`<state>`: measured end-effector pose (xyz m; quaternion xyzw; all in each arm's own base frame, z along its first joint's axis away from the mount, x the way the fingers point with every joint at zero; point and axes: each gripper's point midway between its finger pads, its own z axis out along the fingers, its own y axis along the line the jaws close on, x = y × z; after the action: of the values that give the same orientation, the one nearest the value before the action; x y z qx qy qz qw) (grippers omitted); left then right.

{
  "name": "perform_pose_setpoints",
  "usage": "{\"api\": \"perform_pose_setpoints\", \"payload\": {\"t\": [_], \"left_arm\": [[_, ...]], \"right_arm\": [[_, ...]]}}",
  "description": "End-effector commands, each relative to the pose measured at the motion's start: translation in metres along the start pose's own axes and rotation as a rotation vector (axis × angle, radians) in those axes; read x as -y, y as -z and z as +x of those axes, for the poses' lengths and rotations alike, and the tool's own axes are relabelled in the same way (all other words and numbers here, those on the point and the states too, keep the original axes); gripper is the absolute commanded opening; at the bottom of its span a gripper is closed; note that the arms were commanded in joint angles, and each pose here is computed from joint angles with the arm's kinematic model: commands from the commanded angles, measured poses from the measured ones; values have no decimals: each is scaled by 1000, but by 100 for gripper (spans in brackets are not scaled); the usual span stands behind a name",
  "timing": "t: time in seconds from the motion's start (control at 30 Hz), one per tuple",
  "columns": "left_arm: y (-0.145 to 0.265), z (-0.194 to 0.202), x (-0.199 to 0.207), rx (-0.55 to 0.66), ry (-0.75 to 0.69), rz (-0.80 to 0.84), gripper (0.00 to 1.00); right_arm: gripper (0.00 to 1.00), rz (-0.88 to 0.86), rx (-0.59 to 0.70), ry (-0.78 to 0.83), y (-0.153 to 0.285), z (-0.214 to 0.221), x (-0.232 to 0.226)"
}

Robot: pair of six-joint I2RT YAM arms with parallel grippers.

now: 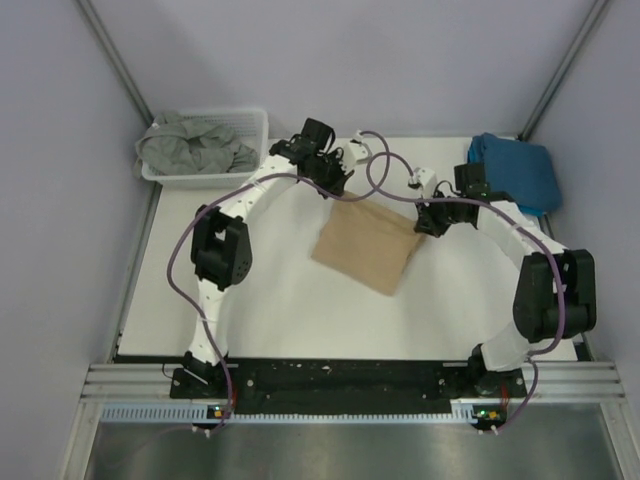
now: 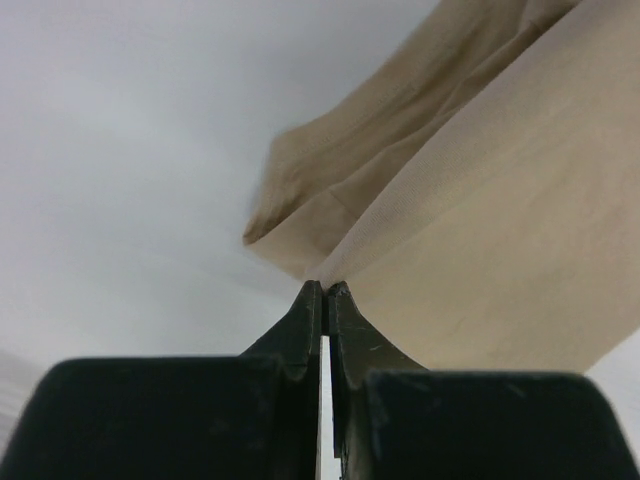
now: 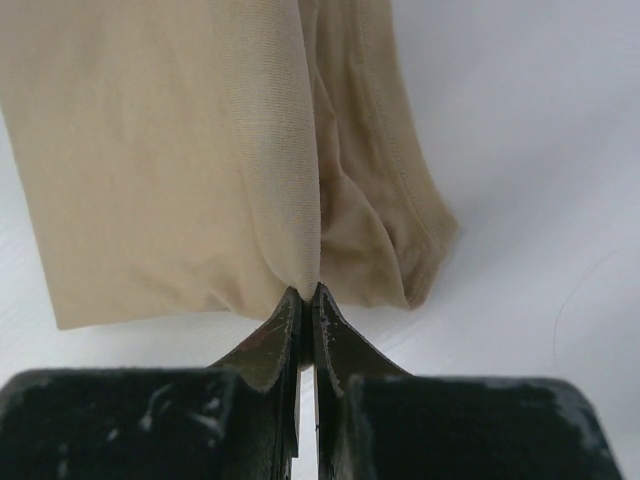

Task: Fold and stack the t-shirts
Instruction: Fold the long partially folded tshirt into a neat square

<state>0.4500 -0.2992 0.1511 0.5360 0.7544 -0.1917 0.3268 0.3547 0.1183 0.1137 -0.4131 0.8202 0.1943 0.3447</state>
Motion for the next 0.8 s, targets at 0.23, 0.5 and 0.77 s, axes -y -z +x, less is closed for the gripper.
{"api": "perform_pose_setpoints", "payload": {"t": [0.23,0.5,0.77], "left_arm": [[-45,6,-55,7,74,-188,0],[-65,32,-68,-75,105,-276,14],[-26,-13,-92,8,85,-385,55]], "right_arm": [[0,162,-31,-214,-32,15,56],[15,256,-19,-261,-38,17,76],[32,481,-50,-574,-24,1,120]]}}
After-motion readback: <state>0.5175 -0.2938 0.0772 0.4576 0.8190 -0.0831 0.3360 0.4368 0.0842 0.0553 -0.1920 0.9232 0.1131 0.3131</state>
